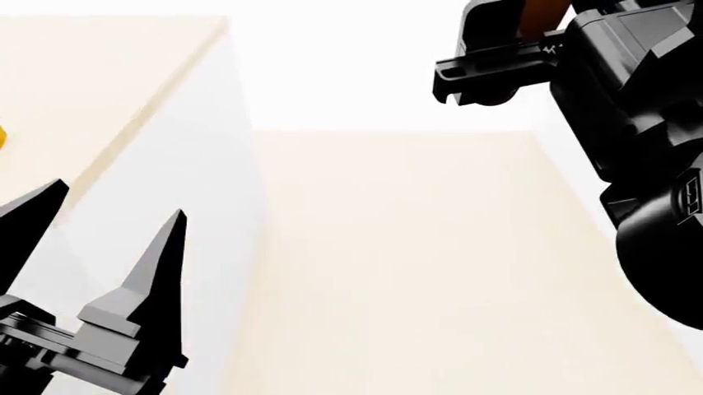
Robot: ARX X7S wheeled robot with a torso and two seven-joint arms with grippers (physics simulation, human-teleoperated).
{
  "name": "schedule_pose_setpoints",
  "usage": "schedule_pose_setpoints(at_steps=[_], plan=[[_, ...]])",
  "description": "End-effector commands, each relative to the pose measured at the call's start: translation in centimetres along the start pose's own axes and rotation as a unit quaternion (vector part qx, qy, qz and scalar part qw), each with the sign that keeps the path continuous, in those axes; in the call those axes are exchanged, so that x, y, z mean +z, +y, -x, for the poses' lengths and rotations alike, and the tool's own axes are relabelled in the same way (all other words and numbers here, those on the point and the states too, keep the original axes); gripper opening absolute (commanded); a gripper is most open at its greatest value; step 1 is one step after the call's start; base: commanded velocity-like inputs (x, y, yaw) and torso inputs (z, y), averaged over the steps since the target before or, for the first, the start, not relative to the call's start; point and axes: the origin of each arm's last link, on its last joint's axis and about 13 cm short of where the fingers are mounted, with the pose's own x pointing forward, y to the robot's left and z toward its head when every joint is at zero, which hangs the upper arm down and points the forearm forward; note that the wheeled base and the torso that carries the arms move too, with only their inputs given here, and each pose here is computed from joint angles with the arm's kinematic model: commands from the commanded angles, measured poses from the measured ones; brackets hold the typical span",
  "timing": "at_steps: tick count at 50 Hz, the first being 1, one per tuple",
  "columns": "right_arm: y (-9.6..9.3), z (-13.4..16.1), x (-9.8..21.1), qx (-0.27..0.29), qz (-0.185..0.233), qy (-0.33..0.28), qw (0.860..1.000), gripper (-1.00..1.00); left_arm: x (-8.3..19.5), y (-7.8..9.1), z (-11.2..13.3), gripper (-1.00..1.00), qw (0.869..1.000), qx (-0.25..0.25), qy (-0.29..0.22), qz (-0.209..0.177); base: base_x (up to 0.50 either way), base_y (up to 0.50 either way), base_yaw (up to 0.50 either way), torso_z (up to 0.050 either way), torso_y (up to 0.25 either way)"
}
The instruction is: Move the drinks to the dining counter.
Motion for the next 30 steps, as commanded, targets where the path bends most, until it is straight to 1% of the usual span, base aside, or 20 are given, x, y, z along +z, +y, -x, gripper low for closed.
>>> schedule_pose_setpoints(at_steps=[1,30], plan=[[-0.15,-0.04,0.13,-0.004,0.003,-0.008,1.000,-1.00,-0.02,0.00,0.01,1.00,1.000,0.000,0.000,0.000,-0.26,0.50,0.00,0.000,0.000],[-0.12,-0.06,0.20,-0.004,0.004,-0.007,1.000,-1.00,0.02,0.01,0.02,1.00,1.000,0.000,0.000,-0.001,-0.31,0.49,0.00,0.000,0.000]])
